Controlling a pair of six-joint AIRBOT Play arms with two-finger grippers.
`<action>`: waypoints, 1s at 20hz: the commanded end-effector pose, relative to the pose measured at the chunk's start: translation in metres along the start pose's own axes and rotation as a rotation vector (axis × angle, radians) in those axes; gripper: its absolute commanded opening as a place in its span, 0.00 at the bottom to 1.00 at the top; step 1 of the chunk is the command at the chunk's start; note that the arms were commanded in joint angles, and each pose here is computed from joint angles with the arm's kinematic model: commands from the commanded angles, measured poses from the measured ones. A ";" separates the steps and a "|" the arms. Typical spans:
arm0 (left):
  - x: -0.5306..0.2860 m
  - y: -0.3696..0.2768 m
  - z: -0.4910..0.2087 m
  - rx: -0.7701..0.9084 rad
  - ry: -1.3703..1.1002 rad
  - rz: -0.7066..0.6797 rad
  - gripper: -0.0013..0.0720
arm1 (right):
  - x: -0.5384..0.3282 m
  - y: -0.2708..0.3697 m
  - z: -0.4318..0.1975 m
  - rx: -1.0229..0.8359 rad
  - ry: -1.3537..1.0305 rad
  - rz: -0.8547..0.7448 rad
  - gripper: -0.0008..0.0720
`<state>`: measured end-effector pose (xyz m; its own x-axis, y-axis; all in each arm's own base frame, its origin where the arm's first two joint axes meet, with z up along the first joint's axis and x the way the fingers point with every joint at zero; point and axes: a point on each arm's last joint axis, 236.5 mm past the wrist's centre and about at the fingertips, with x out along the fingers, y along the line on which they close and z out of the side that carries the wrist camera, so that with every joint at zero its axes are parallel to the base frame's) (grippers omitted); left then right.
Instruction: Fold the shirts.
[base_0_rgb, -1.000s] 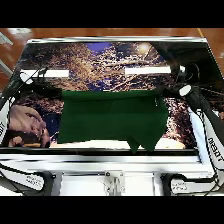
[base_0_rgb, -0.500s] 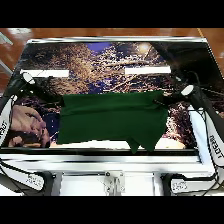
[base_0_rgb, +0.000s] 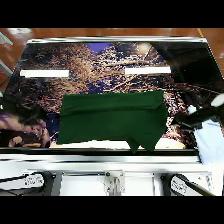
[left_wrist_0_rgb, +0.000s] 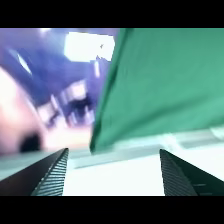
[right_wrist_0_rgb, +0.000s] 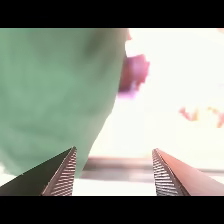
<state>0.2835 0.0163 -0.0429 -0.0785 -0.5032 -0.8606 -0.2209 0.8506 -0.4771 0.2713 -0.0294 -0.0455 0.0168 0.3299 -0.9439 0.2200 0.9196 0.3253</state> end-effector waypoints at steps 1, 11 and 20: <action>0.050 0.013 -0.056 -0.080 0.022 -0.092 0.98 | 0.008 0.008 -0.021 0.058 -0.053 0.105 0.83; 0.091 0.006 -0.048 -0.105 -0.015 -0.114 0.97 | 0.006 0.010 -0.008 0.066 -0.115 0.114 0.83; 0.123 -0.032 -0.043 -0.117 0.045 -0.212 0.09 | 0.014 0.007 -0.019 0.092 -0.078 0.107 0.83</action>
<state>0.2398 -0.0667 -0.1254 -0.0443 -0.6569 -0.7527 -0.3458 0.7169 -0.6053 0.2622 -0.0151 -0.0497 0.1437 0.4041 -0.9034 0.2864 0.8568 0.4288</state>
